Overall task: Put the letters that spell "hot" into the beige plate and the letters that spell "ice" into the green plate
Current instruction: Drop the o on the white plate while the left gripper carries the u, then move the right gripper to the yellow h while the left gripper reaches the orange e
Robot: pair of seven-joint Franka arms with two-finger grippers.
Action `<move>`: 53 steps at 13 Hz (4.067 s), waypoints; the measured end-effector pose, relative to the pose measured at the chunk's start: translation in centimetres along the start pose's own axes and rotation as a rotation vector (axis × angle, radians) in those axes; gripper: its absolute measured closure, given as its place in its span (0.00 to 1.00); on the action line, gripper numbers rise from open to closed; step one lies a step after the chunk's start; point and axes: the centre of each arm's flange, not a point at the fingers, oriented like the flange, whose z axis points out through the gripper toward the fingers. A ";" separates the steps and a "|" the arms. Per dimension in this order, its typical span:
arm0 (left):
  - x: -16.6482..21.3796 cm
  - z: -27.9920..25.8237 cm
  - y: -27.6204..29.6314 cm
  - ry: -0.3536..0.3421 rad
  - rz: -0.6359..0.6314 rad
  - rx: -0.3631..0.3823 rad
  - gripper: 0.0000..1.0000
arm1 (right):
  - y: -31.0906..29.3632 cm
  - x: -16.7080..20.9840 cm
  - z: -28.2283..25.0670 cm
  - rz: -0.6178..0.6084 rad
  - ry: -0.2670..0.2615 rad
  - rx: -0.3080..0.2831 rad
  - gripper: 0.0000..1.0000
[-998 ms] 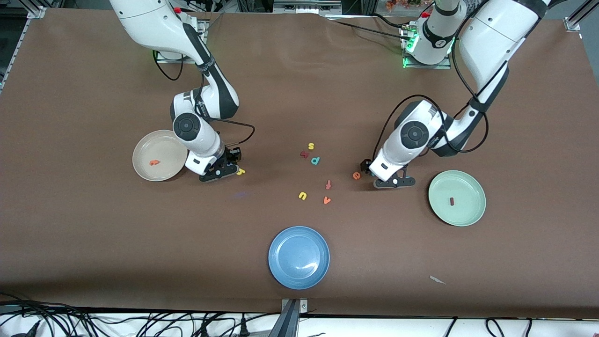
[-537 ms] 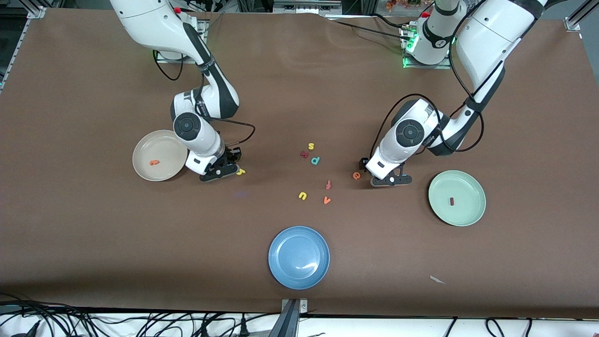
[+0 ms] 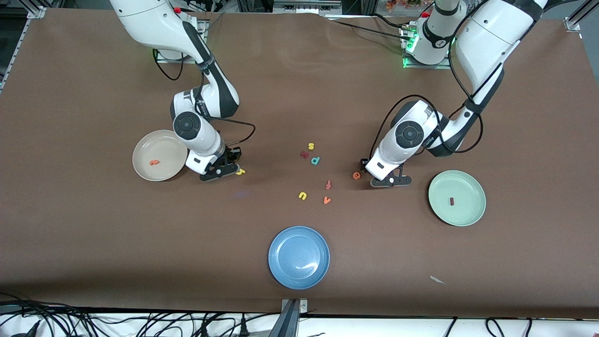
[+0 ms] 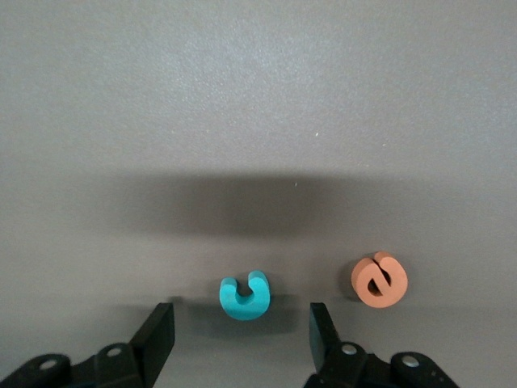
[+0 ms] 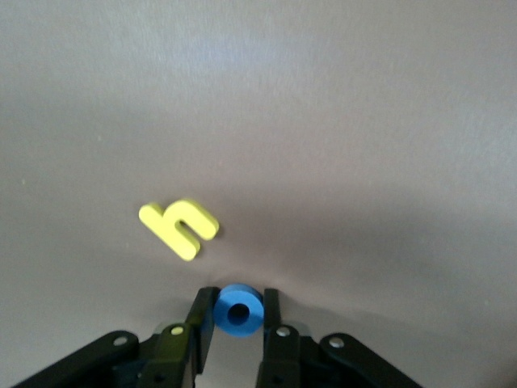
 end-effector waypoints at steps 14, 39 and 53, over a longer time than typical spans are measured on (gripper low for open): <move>1.0 0.3 0.2 0.006 -0.009 -0.007 0.55 | 17.9 -4.0 -4.9 -0.104 -0.335 0.040 0.71; 8.7 -6.4 -18.2 -0.027 0.275 0.115 0.72 | 28.6 0.0 -19.8 0.160 -0.221 0.073 0.00; 7.9 -7.3 -13.1 0.026 0.278 0.131 0.00 | 9.7 8.7 -14.9 0.439 -0.057 0.004 0.00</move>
